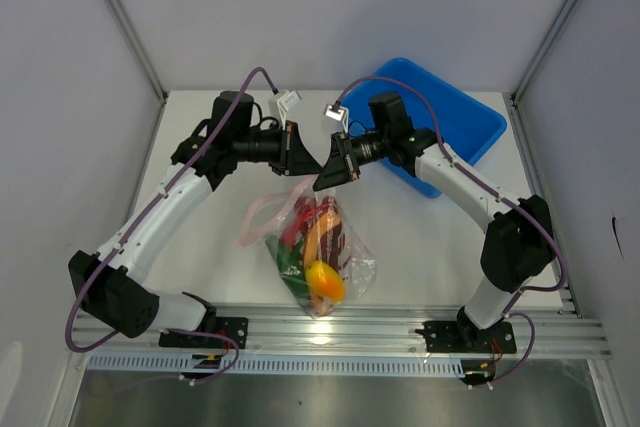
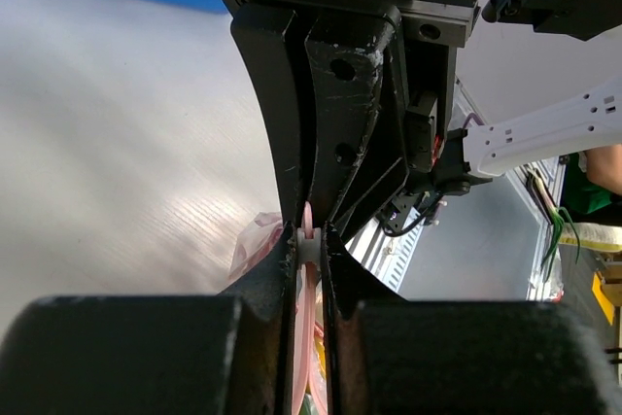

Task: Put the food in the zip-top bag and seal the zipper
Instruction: Zip the zipper food storage bag at the center of the board.

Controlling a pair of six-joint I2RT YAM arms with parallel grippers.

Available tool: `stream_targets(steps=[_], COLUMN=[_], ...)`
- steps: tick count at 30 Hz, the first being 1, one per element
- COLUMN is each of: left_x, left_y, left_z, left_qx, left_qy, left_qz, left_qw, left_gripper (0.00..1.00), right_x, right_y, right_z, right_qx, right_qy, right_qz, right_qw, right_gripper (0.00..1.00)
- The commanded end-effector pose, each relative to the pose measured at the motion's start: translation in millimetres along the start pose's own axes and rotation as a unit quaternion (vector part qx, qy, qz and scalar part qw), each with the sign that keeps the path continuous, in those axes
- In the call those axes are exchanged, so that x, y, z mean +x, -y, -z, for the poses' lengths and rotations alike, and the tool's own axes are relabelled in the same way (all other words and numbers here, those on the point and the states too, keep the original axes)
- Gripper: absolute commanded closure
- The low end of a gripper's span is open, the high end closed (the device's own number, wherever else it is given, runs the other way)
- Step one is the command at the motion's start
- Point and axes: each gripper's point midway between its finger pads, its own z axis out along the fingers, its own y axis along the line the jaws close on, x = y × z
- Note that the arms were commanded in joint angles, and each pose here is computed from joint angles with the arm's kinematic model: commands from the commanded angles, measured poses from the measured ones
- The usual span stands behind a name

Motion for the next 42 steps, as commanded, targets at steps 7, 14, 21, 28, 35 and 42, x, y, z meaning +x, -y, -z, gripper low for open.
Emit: stream_targets(steps=[7, 14, 21, 28, 35, 42], left_x=[4, 11, 22, 28, 29, 23], left_y=[11, 12, 10, 11, 12, 11], left_z=[8, 9, 12, 18, 27, 37], left_qx=[0.019, 0.025, 0.021, 0.012, -0.007, -0.039], left_qy=[-0.001, -0.012, -0.025, -0.030, -0.022, -0.005], left_qz=[0.000, 0.006, 0.006, 0.000, -0.004, -0.004], left_qw=[1.000, 1.000, 0.999, 0.999, 1.000, 0.999], left_gripper=[0.99, 1.00, 0.99, 0.99, 0.99, 0.99], right_x=[-35, -42, -49, -54, -58, -59], right_y=[-25, -25, -20, -6, 9, 15], right_z=[16, 22, 37, 51, 75, 92], right_qx=[0.000, 0.017, 0.030, 0.060, 0.094, 0.119], right_qy=[0.074, 0.110, 0.139, 0.163, 0.185, 0.203], right_qz=[0.066, 0.067, 0.058, 0.045, 0.033, 0.020], right_qw=[0.995, 0.992, 0.988, 0.984, 0.978, 0.972], right_gripper=[1.00, 1.00, 1.00, 1.00, 1.00, 1.00])
